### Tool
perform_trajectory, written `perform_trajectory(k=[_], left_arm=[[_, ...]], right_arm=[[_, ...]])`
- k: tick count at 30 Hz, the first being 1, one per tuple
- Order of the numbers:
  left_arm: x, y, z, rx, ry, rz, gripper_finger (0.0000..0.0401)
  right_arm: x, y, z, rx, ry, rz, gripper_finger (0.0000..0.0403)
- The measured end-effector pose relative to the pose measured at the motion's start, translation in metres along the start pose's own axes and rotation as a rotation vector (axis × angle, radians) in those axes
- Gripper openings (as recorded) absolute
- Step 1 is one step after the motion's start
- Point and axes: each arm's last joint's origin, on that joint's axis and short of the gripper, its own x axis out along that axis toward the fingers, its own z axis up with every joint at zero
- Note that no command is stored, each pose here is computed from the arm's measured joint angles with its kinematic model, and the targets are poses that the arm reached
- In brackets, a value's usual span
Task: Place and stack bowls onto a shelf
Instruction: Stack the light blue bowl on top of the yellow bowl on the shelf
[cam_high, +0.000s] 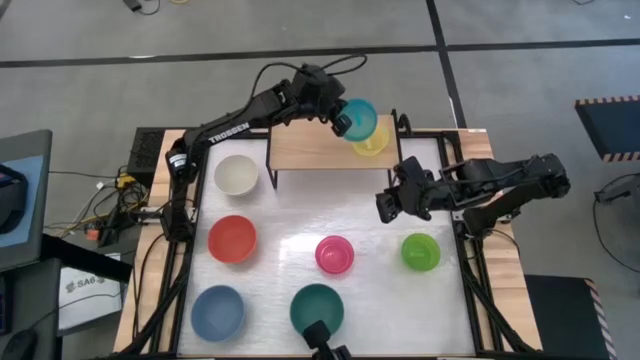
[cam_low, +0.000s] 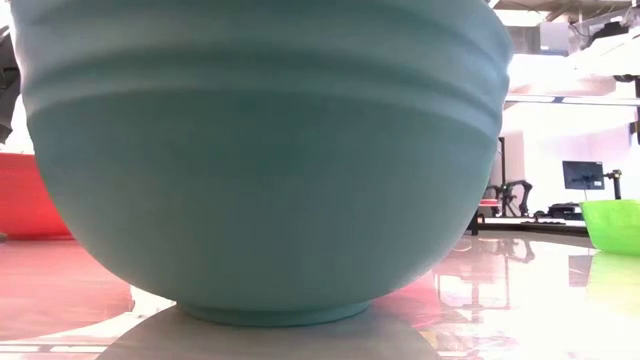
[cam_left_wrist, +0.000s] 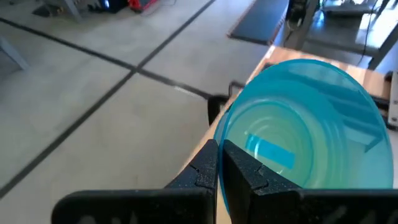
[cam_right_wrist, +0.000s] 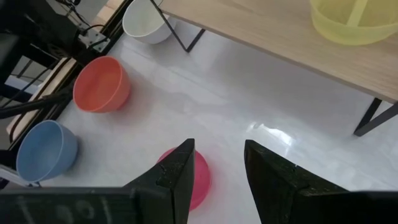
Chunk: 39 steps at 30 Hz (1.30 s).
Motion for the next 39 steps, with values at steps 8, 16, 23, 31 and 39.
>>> perform_trajectory(k=[8,16,23,31,39], left_arm=[[-0.002,-0.012,0.005,-0.062,-0.052,-0.096,0.0000],[0.028,-0.032,-0.018,-0.038,0.044,-0.100,0.0000],[0.036,-0.031,-0.025,-0.049,0.072,-0.068,0.0000],[0.027,-0.025,-0.012,-0.066,0.009,-0.062,0.0000],[0.027,-0.022,-0.013,-0.074,0.018,-0.046,0.0000]], right_arm=[[0.000,0.000,0.000,0.002,-0.001,0.002,0.0164],[0.000,0.002,0.001,0.023,-0.009,0.020,0.0164],[-0.002,0.006,-0.002,0.033,-0.008,0.050,0.0164],[-0.007,0.008,-0.009,0.012,-0.037,0.044,0.0164],[-0.001,0.006,0.003,0.059,-0.065,0.040,0.0164]])
